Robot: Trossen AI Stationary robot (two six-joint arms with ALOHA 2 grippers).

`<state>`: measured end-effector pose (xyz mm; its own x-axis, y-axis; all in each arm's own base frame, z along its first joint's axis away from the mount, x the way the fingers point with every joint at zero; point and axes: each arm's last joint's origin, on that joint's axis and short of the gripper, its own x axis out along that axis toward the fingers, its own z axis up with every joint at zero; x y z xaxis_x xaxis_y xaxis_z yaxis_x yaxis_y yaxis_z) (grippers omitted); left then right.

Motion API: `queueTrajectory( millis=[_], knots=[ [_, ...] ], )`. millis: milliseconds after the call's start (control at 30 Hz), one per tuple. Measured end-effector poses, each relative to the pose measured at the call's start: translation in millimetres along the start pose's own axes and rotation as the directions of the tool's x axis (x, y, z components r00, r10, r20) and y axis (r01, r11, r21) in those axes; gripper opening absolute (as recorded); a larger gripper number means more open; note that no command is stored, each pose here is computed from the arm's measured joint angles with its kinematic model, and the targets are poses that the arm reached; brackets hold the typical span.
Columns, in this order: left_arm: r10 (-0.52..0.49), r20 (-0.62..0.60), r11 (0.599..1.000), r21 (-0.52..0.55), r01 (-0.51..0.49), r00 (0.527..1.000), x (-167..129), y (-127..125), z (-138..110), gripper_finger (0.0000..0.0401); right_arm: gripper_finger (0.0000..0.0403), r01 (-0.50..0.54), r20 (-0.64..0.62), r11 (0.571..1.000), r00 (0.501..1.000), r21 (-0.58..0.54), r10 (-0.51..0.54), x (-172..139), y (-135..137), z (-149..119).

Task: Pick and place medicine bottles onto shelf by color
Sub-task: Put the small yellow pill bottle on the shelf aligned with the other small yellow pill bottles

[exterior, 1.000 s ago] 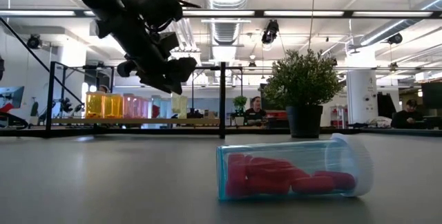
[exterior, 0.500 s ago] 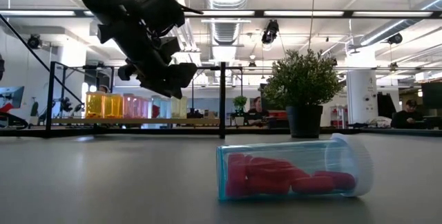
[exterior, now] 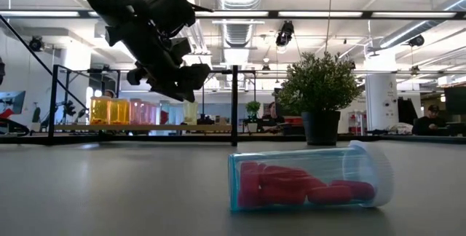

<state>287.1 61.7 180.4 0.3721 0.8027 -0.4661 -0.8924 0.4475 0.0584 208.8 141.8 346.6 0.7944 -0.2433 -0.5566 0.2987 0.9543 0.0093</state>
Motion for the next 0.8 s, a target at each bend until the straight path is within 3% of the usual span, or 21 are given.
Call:
queueTrajectory(
  millis=[800],
  knots=[
    [-0.032,0.015,0.999,0.042,0.031,0.999,0.5,-2.1,3.5,0.0120,0.0226,0.004,-0.004,1.000,1.000,-0.006,-0.004,0.0,-0.4,-0.5]
  ],
)
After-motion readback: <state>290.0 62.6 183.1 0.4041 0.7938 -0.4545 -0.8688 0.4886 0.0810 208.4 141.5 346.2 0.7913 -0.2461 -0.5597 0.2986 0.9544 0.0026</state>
